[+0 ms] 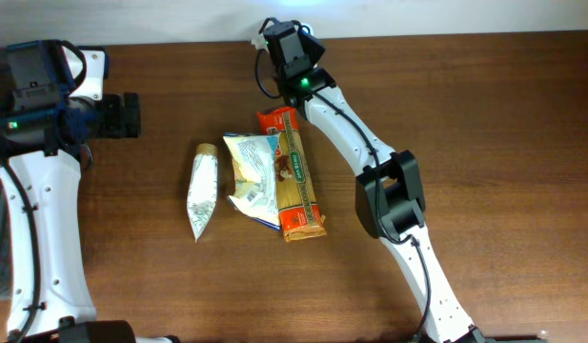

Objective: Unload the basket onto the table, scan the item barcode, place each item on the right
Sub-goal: 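Carry the tissue pack with the right gripper over the barcode scanner, then lower the tissue pack to the right side and open the right gripper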

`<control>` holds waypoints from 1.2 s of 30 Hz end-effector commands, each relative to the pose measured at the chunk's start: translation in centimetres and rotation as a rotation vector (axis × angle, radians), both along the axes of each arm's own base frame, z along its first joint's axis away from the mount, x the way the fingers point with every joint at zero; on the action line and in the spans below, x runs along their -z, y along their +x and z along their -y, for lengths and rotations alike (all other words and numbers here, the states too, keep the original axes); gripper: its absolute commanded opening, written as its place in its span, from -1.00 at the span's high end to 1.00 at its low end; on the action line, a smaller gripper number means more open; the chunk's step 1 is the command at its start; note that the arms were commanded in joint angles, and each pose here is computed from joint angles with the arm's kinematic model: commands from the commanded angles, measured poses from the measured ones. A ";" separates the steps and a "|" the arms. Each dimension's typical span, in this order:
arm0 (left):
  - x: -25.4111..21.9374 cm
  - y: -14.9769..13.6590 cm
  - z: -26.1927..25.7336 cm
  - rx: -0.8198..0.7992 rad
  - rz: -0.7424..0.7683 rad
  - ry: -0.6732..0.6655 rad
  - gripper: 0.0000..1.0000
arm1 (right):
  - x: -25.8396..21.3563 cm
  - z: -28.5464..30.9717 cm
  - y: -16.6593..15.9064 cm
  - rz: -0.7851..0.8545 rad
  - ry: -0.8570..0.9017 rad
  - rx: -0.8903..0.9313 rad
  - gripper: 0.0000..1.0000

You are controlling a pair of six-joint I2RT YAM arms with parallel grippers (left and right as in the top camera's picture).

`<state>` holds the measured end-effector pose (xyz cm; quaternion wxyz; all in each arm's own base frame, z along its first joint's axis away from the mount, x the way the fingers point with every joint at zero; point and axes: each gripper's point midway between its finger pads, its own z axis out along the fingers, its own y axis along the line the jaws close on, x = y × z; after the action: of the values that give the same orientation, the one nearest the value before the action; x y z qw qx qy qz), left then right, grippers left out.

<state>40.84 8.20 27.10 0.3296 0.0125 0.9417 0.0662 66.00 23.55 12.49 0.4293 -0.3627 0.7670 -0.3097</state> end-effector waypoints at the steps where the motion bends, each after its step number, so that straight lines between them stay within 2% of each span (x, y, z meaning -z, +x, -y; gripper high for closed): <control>1: -0.1 0.0 0.0 0.014 0.003 0.002 -0.98 | -0.4 0.6 0.5 0.012 0.008 -0.002 0.92; 14: -0.1 0.0 0.0 0.014 0.003 0.002 -0.98 | 0.4 0.9 0.6 -0.009 0.010 -0.017 0.92; 17: -0.1 0.0 0.0 0.014 0.003 0.002 -0.99 | -1.4 1.2 0.5 0.021 0.020 0.009 0.92; 20: -0.1 0.0 0.0 0.014 0.003 0.002 -0.98 | -5.4 1.0 -0.5 0.045 0.166 0.036 0.92; 23: -0.1 0.0 0.0 0.014 0.003 0.002 -0.98 | -12.8 1.0 -5.4 -0.050 0.348 0.000 0.92; 25: -0.1 0.0 0.0 0.014 0.003 0.002 -0.99 | -16.0 3.0 -9.1 -0.095 0.543 0.134 0.92; 27: -0.1 0.0 0.0 0.014 0.003 0.002 -0.98 | -17.4 6.6 -14.5 -0.243 0.685 0.281 0.92; 29: -0.1 0.0 0.0 0.014 0.003 0.002 -0.99 | -16.2 10.9 -18.8 -0.395 0.727 0.454 0.92; 30: -0.1 0.0 0.0 0.014 0.003 0.002 -0.98 | -14.6 13.9 -21.2 -0.491 0.723 0.596 0.92; 32: -0.1 0.0 0.0 0.014 0.003 0.002 -0.98 | -12.0 17.4 -24.1 -0.661 0.723 0.723 0.92; 34: -0.1 0.0 0.0 0.014 0.003 0.002 -0.98 | -8.9 20.1 -25.6 -0.808 0.788 0.831 0.92; 36: -0.1 0.0 0.0 0.014 0.003 0.002 -0.98 | -5.6 22.3 -26.5 -0.887 0.799 0.926 0.92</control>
<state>40.85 8.20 27.11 0.3297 0.0125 0.9417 0.0662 40.48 2.27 21.25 0.0595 0.0472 0.9969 -0.0197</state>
